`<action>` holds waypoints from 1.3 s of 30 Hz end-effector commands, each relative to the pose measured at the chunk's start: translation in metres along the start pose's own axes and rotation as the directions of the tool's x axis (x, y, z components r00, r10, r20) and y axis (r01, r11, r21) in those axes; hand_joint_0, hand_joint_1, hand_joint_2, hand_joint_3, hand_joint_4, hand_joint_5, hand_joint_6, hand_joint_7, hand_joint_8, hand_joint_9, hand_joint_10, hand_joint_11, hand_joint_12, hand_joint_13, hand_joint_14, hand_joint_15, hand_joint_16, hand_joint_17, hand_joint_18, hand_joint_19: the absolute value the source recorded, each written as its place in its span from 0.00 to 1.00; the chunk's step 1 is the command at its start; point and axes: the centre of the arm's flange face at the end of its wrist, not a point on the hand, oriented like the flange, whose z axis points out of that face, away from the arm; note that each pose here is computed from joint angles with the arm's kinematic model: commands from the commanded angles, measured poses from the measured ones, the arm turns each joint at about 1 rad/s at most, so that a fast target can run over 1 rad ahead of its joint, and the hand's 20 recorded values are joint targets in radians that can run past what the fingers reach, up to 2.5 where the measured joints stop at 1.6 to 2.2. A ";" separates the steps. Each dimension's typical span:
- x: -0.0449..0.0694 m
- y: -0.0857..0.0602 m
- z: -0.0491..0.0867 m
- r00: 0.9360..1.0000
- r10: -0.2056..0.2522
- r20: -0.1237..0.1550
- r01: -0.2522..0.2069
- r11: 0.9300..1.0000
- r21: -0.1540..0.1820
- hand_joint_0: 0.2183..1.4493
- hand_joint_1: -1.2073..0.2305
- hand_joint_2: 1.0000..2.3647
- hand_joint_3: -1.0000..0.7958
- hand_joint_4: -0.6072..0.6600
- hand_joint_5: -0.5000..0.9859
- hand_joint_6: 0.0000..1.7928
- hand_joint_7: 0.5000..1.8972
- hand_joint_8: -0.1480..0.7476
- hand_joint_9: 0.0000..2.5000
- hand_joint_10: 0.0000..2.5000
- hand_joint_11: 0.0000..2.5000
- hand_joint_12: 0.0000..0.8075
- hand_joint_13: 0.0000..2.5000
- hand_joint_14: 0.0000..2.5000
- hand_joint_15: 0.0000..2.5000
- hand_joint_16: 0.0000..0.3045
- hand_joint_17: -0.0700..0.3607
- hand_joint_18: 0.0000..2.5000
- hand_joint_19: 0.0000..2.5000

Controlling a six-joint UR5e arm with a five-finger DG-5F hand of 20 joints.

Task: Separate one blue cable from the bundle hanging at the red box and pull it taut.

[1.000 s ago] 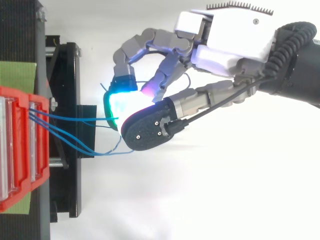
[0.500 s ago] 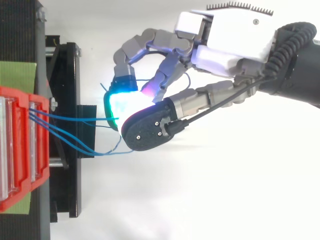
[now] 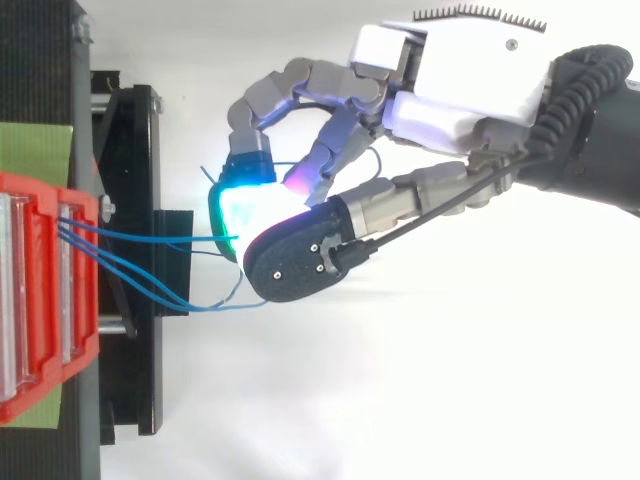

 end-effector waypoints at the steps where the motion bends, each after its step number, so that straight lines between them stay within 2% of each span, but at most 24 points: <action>1: -0.001 0.000 0.000 1.000 0.000 0.002 0.000 1.000 0.000 0.45 0.30 0.01 0.41 0.43 0.22 0.55 0.55 0.52 0.45 0.01 0.49 0.45 0.37 0.01 0.34 0.15 0.40 0.30 0.31; 39: -0.001 -0.004 -0.001 1.000 -0.003 0.001 0.003 1.000 0.009 0.45 0.30 0.01 0.41 0.42 0.22 0.56 0.55 0.53 0.46 0.01 0.49 0.44 0.37 0.01 0.34 0.15 0.40 0.29 0.31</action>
